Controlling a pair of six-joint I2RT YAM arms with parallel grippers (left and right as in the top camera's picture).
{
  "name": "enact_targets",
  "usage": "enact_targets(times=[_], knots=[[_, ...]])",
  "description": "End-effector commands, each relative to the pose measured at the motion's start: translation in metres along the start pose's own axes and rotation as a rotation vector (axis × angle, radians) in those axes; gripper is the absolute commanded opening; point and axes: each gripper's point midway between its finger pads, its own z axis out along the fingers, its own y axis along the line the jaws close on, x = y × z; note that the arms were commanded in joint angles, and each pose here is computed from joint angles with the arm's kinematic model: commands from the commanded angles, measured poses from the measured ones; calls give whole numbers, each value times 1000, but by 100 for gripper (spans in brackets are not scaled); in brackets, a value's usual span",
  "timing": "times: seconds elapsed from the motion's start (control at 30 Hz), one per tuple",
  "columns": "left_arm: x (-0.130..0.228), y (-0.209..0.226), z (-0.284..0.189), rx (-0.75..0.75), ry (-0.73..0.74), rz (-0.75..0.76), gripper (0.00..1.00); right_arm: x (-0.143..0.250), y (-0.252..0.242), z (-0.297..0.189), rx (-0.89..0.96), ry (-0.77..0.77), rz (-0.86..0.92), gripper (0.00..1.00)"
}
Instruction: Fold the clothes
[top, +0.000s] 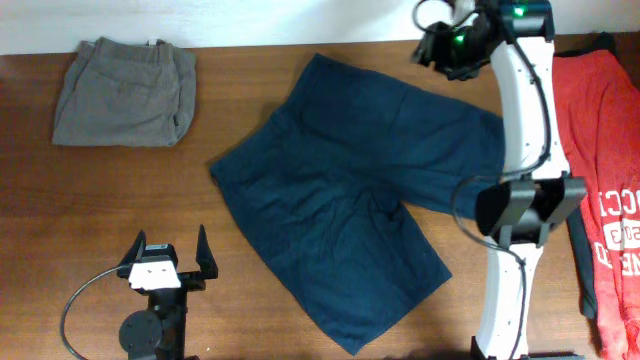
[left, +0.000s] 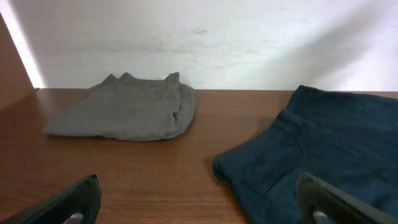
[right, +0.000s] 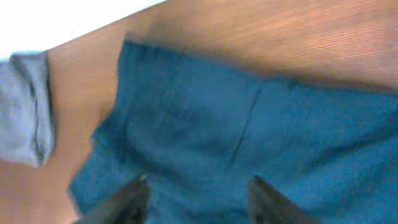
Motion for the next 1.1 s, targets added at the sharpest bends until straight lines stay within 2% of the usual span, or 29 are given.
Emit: enact_targets(times=[0.0, 0.1, 0.17, 0.4, 0.6, 0.63, 0.9, 1.07], knots=[[2, -1, 0, 7, 0, 8, 99, 24, 22, -13, 33, 51, -56, 35], [2, -1, 0, 7, 0, 8, 99, 51, 21, -14, 87, 144, -47, 5], [2, -1, 0, 7, 0, 8, 100, 71, 20, -16, 111, 218, -38, 4], [2, -1, 0, 7, 0, 8, 100, 90, 55, -20, 99, 228, -104, 4], [2, -1, 0, 7, 0, 8, 99, 123, 50, -29, 316, 235, -96, 4], [2, -1, 0, 7, 0, 8, 99, 146, 48, -31, 355, 287, -117, 4], [2, -1, 0, 7, 0, 8, 99, 221, -5, -19, 551, 519, -29, 4], [2, -1, 0, 7, 0, 8, 99, 256, -26, 14, 554, 623, 2, 4]])
